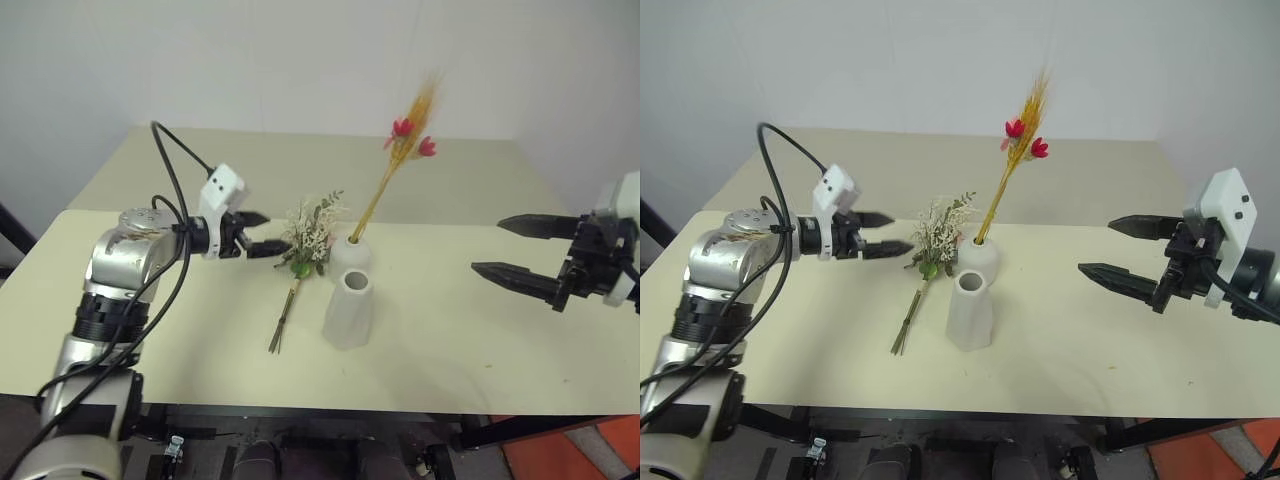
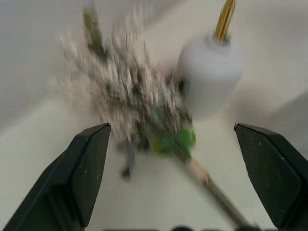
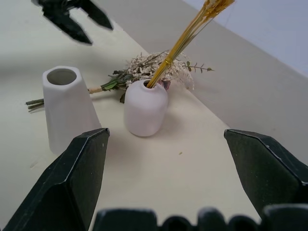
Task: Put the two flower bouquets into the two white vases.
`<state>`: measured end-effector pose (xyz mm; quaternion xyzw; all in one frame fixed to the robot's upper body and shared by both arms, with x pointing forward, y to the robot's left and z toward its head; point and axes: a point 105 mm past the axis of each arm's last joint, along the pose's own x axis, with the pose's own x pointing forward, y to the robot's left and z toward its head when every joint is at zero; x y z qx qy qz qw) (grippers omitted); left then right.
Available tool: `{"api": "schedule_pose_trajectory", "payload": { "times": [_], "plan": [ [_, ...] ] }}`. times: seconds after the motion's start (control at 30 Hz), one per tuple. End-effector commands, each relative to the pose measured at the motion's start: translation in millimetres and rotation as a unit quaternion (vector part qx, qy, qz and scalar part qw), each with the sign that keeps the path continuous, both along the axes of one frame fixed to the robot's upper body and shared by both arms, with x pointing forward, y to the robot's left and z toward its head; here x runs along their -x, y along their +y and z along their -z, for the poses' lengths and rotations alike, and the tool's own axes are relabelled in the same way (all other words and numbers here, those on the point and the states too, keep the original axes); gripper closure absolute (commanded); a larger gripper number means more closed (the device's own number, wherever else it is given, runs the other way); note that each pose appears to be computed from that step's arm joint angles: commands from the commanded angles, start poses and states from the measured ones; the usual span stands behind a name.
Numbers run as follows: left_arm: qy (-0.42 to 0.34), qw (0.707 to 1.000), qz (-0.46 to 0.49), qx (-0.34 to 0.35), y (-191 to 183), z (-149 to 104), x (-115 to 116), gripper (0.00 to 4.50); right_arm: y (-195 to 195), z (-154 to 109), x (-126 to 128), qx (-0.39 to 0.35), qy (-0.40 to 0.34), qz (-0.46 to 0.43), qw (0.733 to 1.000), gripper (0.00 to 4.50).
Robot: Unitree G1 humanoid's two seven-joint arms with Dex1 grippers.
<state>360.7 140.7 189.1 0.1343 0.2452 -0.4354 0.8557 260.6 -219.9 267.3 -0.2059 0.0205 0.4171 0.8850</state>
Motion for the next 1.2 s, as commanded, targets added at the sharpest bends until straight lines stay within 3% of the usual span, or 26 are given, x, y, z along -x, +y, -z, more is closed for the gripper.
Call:
{"api": "schedule_pose_trajectory", "payload": {
  "times": [0.03, 0.1, 0.47, 0.57, 0.93, 0.97, 1.07, 1.2],
  "plan": [
    [0.072, 0.997, -0.011, -0.030, -19, 1, 10, 0.02, 1, -16, 3, 0.028, -0.025, -0.025, 0.999, 0.00],
    [0.110, 0.992, -0.021, -0.052, -32, 10, 14, 0.02, 2, -20, 6, 0.037, -0.023, -0.043, 0.998, 0.00],
    [0.092, 0.979, -0.083, -0.163, -44, 50, -8, 0.02, 1, -30, 12, 0.056, -0.020, -0.068, 0.996, 0.00],
    [0.075, 0.977, -0.097, -0.173, -40, 56, -17, 0.62, 0, -30, 14, 0.060, -0.018, -0.067, 0.996, 0.00],
    [0.045, 0.972, -0.175, -0.151, -14, 52, -36, 4.12, -3, -30, 19, 0.056, 0.007, -0.086, 0.995, 0.00],
    [0.042, 0.970, -0.192, -0.145, -8, 50, -38, 4.32, -4, -30, 20, 0.055, 0.008, -0.088, 0.995, 0.00],
    [0.025, 0.965, -0.235, -0.113, 9, 37, -44, 4.36, -5, -30, 19, 0.052, 0.010, -0.092, 0.994, 0.00],
    [-0.077, 0.970, -0.229, 0.029, 24, -10, -46, 4.36, -7, -30, 27, 0.041, 0.012, -0.123, 0.991, 0.00]
  ]
}}
